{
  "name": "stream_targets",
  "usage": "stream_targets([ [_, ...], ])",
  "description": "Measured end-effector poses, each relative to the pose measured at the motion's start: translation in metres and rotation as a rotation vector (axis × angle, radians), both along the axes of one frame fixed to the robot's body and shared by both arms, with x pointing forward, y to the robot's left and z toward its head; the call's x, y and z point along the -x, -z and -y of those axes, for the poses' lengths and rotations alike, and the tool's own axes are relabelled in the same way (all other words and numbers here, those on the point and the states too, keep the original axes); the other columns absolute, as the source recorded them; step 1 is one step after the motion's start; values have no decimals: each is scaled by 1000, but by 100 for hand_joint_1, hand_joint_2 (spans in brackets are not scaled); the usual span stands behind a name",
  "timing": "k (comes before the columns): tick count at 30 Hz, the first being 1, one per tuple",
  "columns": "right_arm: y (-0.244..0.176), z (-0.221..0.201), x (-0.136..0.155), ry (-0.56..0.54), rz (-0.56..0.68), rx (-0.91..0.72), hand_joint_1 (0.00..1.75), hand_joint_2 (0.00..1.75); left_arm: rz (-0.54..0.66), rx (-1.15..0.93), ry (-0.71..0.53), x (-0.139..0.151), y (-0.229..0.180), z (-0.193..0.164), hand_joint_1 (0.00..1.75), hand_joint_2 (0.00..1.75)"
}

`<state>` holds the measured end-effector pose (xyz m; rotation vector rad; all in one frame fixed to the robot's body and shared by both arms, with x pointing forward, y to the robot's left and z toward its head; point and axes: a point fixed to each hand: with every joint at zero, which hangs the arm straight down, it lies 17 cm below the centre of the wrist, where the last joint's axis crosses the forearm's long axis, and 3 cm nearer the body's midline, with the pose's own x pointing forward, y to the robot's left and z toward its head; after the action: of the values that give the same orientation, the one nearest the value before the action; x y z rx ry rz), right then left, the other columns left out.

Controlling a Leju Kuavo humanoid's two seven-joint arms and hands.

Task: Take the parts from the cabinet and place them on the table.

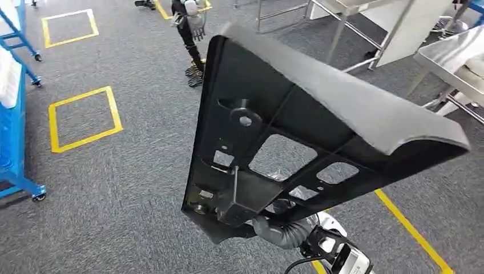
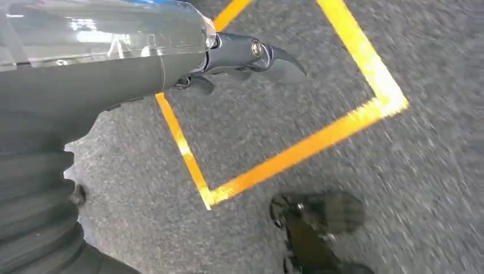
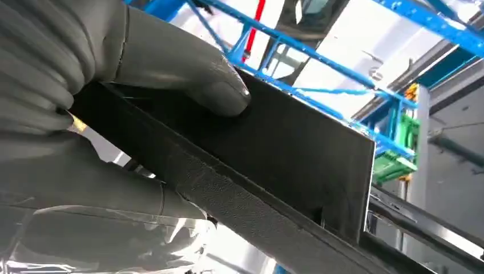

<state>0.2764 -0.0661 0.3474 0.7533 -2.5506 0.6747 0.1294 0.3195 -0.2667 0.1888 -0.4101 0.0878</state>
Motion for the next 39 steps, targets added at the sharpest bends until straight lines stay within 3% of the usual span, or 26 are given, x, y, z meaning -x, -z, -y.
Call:
stream_targets([
  [39, -11, -4, -1, -54, -7, -31, 175, 175, 4, -3, -73, 6, 1, -1, 0, 175],
])
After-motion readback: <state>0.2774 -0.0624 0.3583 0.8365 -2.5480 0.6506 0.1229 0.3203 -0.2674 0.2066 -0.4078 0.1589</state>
